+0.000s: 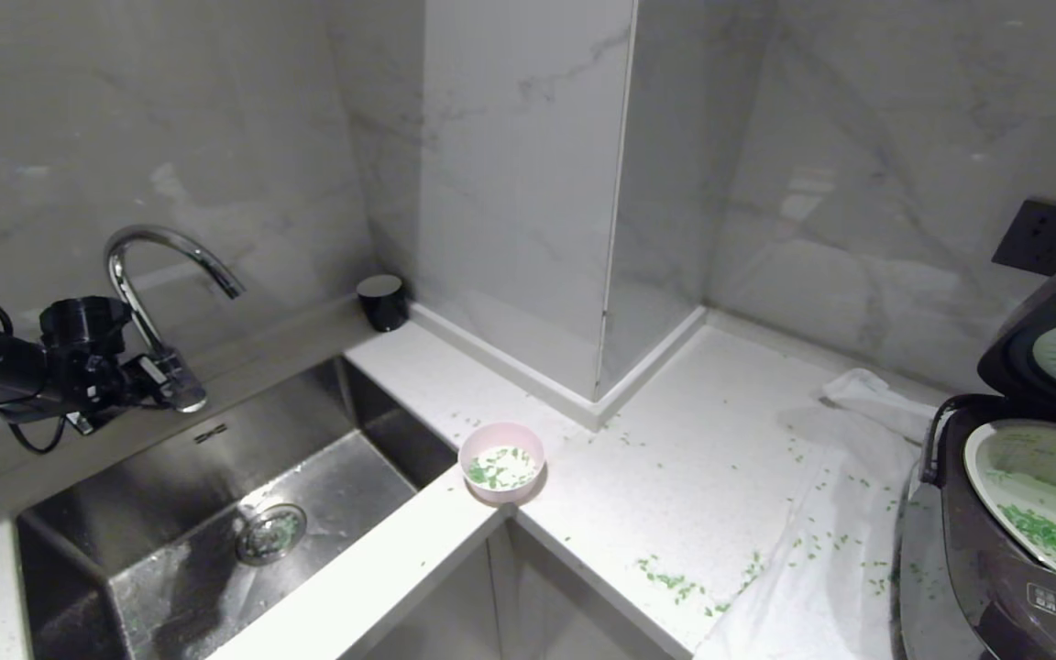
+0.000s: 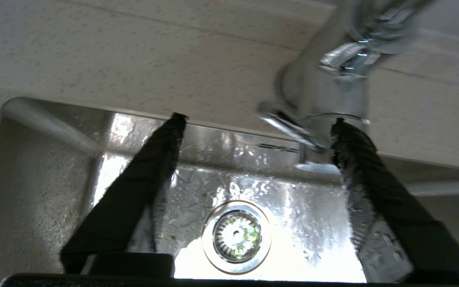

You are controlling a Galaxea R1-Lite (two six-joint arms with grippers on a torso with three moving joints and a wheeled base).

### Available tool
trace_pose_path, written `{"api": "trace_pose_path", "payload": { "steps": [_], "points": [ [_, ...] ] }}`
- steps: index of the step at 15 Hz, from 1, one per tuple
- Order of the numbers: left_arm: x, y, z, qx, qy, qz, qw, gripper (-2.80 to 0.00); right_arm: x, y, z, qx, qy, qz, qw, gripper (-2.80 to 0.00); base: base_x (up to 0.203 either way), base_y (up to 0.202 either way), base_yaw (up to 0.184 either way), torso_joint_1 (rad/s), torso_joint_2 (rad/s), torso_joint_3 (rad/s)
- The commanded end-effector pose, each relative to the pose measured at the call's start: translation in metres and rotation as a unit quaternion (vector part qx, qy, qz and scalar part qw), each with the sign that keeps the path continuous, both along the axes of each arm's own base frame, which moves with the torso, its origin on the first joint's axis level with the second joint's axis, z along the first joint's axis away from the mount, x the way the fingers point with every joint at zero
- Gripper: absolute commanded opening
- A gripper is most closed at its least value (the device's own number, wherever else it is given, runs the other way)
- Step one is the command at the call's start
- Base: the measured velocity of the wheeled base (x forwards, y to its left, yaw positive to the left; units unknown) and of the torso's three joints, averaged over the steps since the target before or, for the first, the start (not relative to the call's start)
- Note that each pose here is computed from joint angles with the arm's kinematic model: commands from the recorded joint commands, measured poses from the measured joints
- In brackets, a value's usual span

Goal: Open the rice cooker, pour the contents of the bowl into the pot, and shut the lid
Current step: Turn on the tap

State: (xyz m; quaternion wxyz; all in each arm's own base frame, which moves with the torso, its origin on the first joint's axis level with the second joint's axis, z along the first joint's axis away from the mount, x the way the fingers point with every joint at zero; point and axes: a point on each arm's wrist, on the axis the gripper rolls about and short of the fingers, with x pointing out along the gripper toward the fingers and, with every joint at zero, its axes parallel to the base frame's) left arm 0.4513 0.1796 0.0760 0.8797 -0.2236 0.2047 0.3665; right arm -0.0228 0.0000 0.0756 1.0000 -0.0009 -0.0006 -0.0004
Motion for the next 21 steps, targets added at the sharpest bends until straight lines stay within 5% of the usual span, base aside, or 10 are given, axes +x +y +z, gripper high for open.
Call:
{"api": "trace_pose_path", "payload": {
  "steps": [1, 5, 10, 11, 21],
  "points": [
    [0.005, 0.002, -0.006, -0.001, 0.000, 0.003, 1.0000, 0.00, 0.000, 0.000, 0.000, 0.000, 0.000, 0.000, 1.000, -2.80, 0.000, 0.000, 0.000, 0.000, 0.00, 0.000],
    [0.018, 0.010, -0.011, 0.029, -0.007, 0.044, 0.9986, 0.00, 0.000, 0.000, 0.000, 0.000, 0.000, 0.000, 1.000, -2.80, 0.000, 0.000, 0.000, 0.000, 0.00, 0.000],
    [0.015, 0.010, -0.007, 0.030, -0.009, 0.046, 0.9984, 0.00, 0.000, 0.000, 0.000, -0.001, 0.000, 0.000, 1.000, -2.80, 0.000, 0.000, 0.000, 0.000, 0.00, 0.000],
    [0.015, 0.011, -0.008, 0.030, -0.008, 0.047, 0.9984, -2.80, 0.000, 0.000, 0.000, -0.001, 0.000, 0.000, 1.000, -2.80, 0.000, 0.000, 0.000, 0.000, 0.00, 0.000],
    [0.016, 0.011, -0.007, 0.031, -0.010, 0.046, 0.9984, -2.80, 0.000, 0.000, 0.000, 0.000, 0.000, 0.000, 1.000, -2.80, 0.000, 0.000, 0.000, 0.000, 0.00, 0.000]
  ]
}}
